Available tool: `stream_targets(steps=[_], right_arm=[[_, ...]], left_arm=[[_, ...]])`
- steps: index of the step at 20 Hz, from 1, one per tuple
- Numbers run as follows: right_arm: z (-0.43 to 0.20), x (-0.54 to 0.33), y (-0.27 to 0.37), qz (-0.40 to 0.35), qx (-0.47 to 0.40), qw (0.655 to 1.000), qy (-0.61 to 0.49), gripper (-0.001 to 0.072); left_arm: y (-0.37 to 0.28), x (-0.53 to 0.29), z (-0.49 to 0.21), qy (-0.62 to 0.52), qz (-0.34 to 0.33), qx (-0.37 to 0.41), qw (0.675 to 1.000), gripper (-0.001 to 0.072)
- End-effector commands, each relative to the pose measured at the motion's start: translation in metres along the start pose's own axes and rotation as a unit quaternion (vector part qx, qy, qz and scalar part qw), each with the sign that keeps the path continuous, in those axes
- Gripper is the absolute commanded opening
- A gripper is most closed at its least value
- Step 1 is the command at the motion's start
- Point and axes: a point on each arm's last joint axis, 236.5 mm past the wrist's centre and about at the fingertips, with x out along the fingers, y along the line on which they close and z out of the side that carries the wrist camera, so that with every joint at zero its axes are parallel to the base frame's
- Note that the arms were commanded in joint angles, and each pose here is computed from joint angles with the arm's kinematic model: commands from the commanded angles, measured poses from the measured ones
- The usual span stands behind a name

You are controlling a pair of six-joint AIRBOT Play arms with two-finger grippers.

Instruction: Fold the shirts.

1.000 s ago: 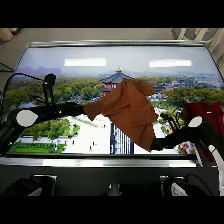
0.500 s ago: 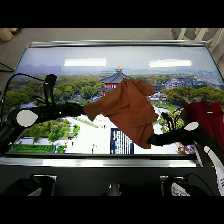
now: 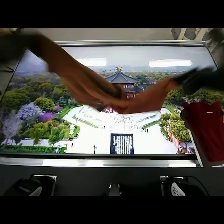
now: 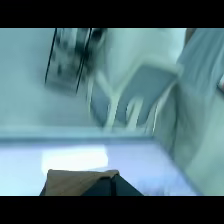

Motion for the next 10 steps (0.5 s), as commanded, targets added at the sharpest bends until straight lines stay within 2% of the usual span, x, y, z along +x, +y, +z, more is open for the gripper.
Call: stream_targets(steps=[1, 2, 4, 10], right_arm=[[0.162, -0.207, 0.022, -0.247, -0.161, 0.928, -0.227, 0.0023], [0.177, -0.248, 0.036, -0.282, -0.166, 0.906, -0.27, 0.0023], [0.178, -0.281, 0.052, -0.309, -0.167, 0.888, -0.295, 0.0023], [0.137, -0.248, 0.049, -0.278, -0.154, 0.928, -0.196, 0.0023]], left_arm=[[-0.092, -0.133, 0.174, -0.238, -0.06, 0.069, 0.967, 0.0026], [-0.104, -0.155, 0.188, -0.262, -0.069, 0.076, 0.96, 0.0026], [-0.113, -0.177, 0.197, -0.281, -0.07, 0.086, 0.953, 0.0026], [-0.095, -0.171, 0.197, -0.278, -0.021, 0.129, 0.952, 0.0025]])
